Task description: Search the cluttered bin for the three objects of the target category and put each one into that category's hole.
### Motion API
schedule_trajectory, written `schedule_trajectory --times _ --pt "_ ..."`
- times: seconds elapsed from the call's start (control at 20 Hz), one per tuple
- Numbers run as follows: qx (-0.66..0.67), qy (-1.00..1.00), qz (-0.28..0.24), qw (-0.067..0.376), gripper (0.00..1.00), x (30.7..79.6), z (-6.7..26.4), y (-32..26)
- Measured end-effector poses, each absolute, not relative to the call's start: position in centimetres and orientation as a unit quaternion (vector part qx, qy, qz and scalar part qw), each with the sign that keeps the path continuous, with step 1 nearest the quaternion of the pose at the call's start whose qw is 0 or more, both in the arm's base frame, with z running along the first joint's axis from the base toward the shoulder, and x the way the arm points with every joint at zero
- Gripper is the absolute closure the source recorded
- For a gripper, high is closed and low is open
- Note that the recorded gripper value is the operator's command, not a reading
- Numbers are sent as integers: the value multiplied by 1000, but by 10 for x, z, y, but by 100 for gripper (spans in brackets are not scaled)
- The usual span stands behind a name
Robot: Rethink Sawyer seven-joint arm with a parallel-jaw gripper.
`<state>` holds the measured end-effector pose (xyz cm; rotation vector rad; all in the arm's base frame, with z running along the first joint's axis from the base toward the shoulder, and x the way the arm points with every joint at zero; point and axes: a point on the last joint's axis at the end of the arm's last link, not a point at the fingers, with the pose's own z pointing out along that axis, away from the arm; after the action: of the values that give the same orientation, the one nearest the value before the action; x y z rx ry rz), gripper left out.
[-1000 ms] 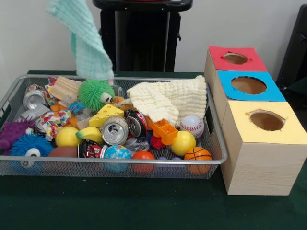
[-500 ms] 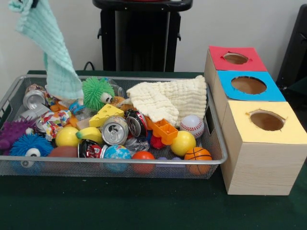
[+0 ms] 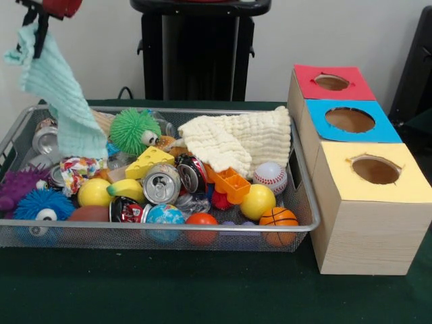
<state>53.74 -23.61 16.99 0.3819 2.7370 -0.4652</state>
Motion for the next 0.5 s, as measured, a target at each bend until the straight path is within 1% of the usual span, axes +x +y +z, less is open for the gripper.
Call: schedule_trajectory --times 0.35,0.45,0.5 --pt "120 961 -155 193 100 544 125 -240" --pt "108 961 -150 204 100 545 106 -236" --pt "106 962 -149 205 100 546 103 -235"
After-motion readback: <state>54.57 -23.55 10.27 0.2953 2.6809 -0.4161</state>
